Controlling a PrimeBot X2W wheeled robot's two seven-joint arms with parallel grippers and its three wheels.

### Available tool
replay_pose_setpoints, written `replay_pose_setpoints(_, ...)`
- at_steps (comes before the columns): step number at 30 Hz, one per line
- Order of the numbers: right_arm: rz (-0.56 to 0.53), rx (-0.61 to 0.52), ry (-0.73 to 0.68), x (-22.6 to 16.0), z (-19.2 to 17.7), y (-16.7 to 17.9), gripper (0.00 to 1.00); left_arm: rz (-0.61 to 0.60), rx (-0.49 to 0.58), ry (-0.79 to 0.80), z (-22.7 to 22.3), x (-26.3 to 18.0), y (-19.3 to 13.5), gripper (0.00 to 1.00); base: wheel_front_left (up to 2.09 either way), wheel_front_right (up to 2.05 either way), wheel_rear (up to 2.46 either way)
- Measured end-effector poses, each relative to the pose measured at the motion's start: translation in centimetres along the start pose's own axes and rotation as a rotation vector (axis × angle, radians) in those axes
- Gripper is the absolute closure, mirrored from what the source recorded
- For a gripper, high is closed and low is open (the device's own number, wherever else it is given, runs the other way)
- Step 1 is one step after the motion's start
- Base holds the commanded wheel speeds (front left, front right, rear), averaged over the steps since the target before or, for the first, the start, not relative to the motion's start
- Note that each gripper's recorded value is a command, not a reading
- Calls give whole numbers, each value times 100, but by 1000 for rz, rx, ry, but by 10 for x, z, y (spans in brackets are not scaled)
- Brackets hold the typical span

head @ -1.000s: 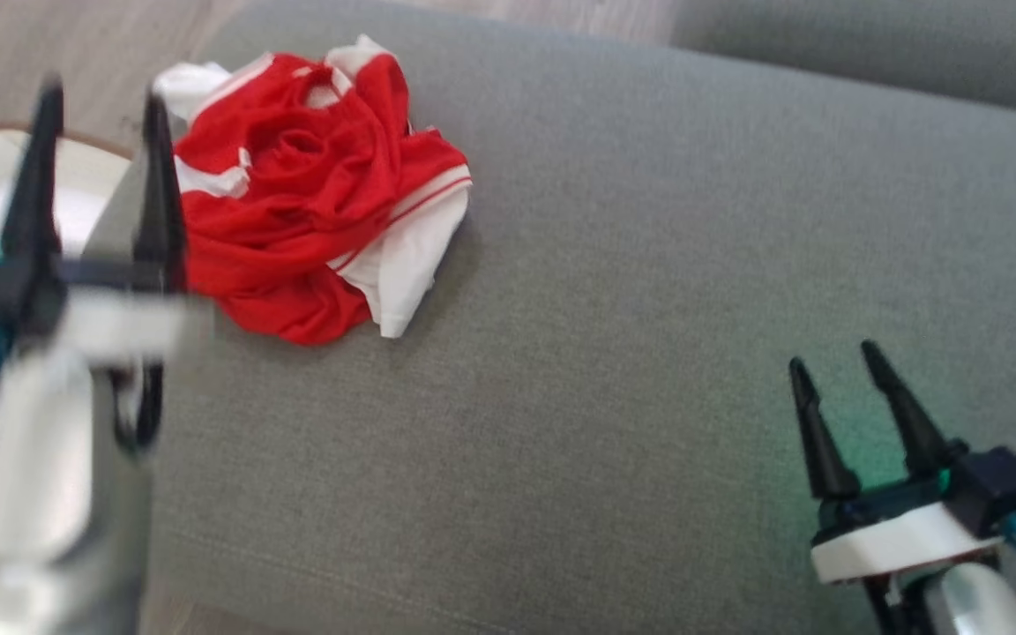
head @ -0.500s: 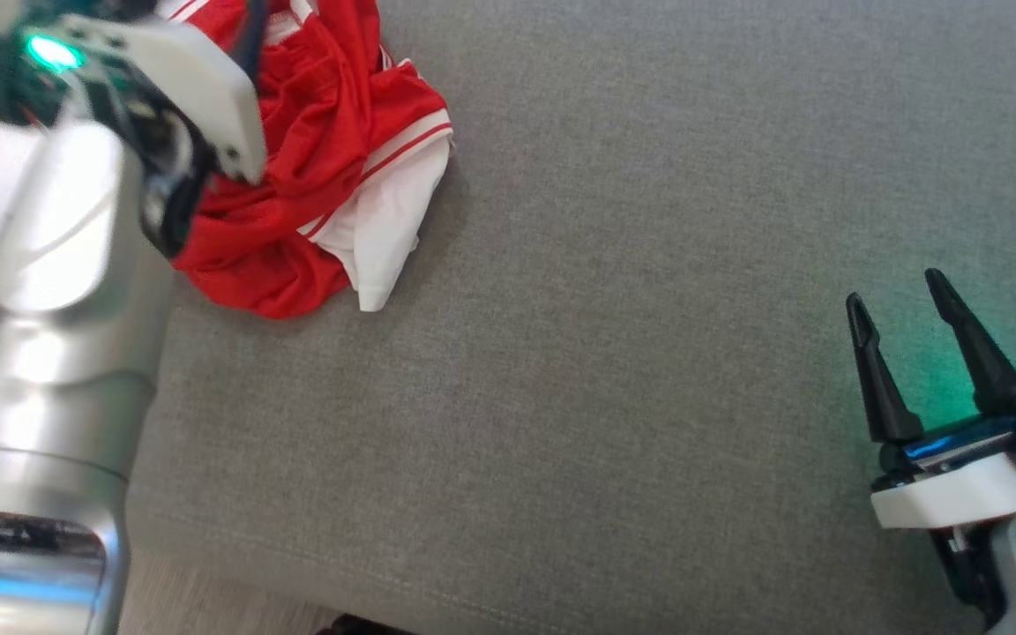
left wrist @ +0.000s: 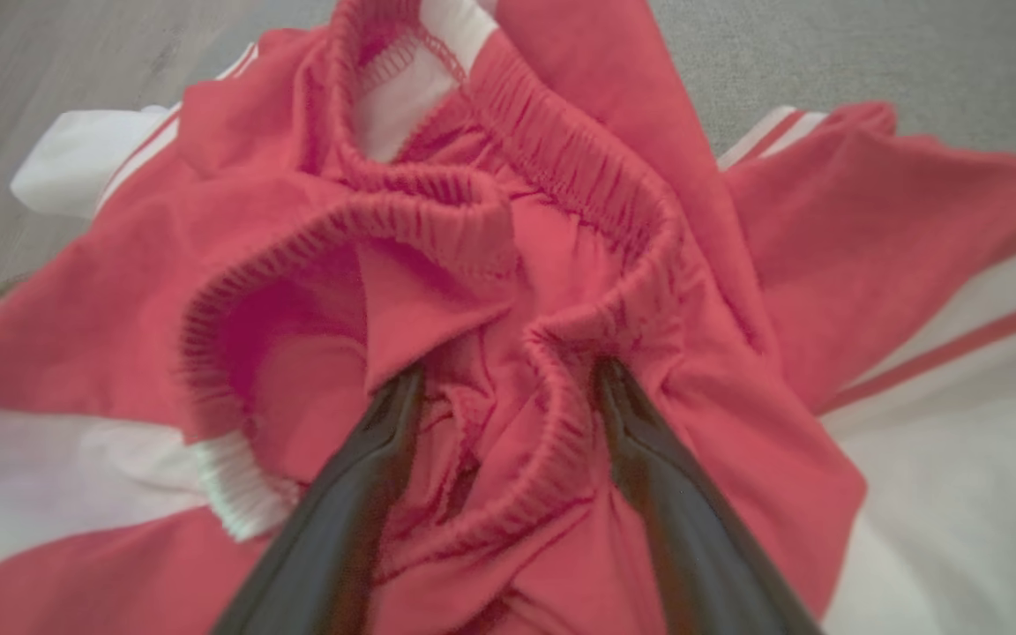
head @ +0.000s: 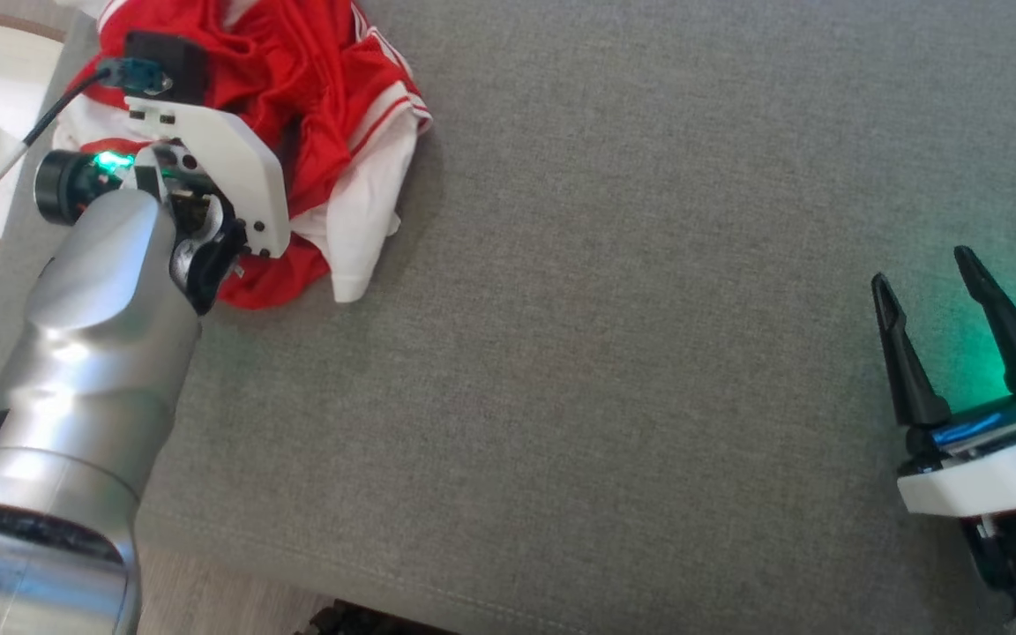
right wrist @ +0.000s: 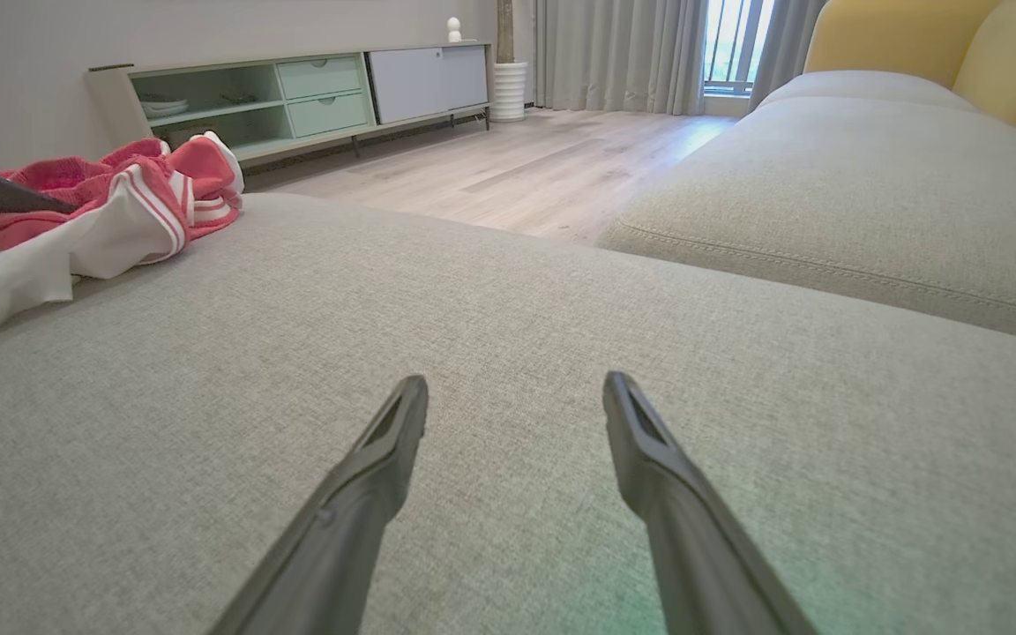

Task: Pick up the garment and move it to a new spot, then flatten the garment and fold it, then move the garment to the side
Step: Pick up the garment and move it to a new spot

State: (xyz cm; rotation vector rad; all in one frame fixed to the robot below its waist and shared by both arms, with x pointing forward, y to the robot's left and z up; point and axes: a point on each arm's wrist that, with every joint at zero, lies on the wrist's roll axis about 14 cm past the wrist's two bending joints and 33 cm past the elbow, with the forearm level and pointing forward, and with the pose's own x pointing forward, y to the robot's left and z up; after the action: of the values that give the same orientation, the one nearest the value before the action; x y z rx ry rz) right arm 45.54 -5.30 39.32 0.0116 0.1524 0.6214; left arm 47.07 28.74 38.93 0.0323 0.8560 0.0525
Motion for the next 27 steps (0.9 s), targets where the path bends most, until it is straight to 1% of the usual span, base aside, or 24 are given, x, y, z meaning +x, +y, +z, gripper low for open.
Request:
replay_pose_setpoints(1, -1, 1, 0, 1, -1, -1, 0, 1, 6, 1, 0, 2, 0, 25, 0, 0, 0)
replay_pose_setpoints(2, -1, 1, 0, 1, -1, -1, 0, 1, 6, 1, 0, 2, 0, 76, 0, 0, 0)
replay_pose_setpoints(3, -4, 2, -2, 2, -1, -2, 0, 1, 6, -2, 1, 3, 0, 100, 0, 0, 0)
replay_pose_setpoints(8, -11, 0, -8, 4, 1, -5, 0, -21, -2, -27, 5, 4, -7, 100, 0, 0, 0)
replay_pose_setpoints(10, -12, -2, -16, 3, 5, -3, 0, -19, 6, -68, 11, 1, -6, 100, 0, 0, 0)
replay_pose_setpoints(11, -14, -2, -26, 1, 10, -1, 0, -16, 11, -121, 23, -5, -3, 100, 0, 0, 0)
replay_pose_setpoints(13, -16, 4, -38, 0, 16, 3, 0, -19, 24, -172, 39, -14, -3, 100, 0, 0, 0)
replay_pose_setpoints(21, -31, 27, -115, -15, 53, 26, 0, -32, 183, -381, 115, -69, -10, 100, 0, 0, 0)
replay_pose_setpoints(27, -84, 46, -195, -37, 86, 36, 0, -92, 330, -506, 161, -117, -46, 100, 0, 0, 0)
